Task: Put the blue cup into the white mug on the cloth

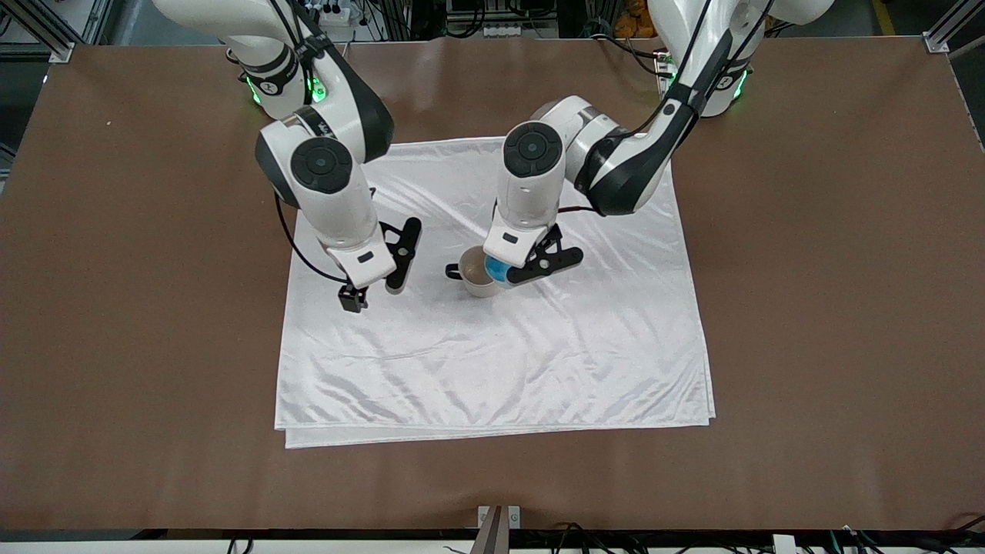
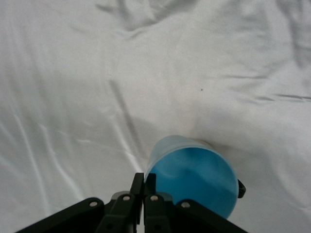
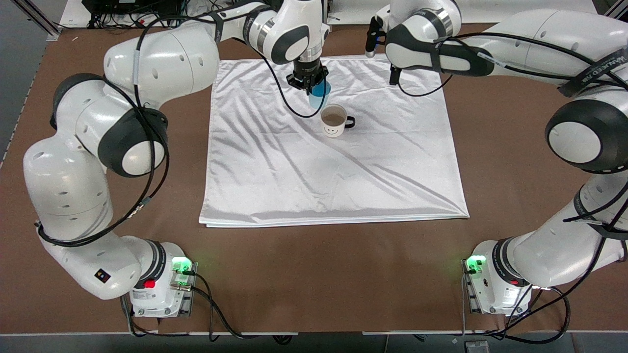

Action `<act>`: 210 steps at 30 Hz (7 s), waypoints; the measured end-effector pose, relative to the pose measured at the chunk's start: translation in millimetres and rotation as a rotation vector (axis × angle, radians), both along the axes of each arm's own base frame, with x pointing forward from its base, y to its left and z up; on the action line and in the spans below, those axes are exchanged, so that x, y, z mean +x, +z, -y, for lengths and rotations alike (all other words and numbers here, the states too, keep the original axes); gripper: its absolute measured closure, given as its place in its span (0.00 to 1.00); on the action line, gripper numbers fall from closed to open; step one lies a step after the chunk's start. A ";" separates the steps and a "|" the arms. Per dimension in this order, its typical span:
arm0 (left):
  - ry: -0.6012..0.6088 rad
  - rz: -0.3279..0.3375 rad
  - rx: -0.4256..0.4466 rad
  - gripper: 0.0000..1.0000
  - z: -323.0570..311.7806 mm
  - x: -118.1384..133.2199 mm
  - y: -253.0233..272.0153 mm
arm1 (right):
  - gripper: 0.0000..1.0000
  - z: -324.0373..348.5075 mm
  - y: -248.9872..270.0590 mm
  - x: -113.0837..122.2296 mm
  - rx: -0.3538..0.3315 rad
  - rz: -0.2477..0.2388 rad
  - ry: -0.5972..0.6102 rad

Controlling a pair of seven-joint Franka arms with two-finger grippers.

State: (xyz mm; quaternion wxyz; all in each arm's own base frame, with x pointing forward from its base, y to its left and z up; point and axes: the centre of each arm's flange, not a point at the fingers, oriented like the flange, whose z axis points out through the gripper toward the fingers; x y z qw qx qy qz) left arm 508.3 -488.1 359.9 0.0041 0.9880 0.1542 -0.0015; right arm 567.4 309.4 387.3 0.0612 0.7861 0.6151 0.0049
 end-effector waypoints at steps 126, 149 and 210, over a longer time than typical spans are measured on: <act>0.088 0.047 -0.084 0.00 -119.3 117.6 -9.4 | 0.00 324.2 232.6 -32.4 0.175 0.064 -1.447; -0.117 0.027 -0.041 0.00 -375.3 191.5 36.6 | 0.00 326.1 233.2 -32.8 0.184 0.058 -1.449; -0.409 0.107 0.047 0.00 -469.8 -4.0 307.7 | 0.00 333.5 236.8 -13.4 0.194 0.061 -1.457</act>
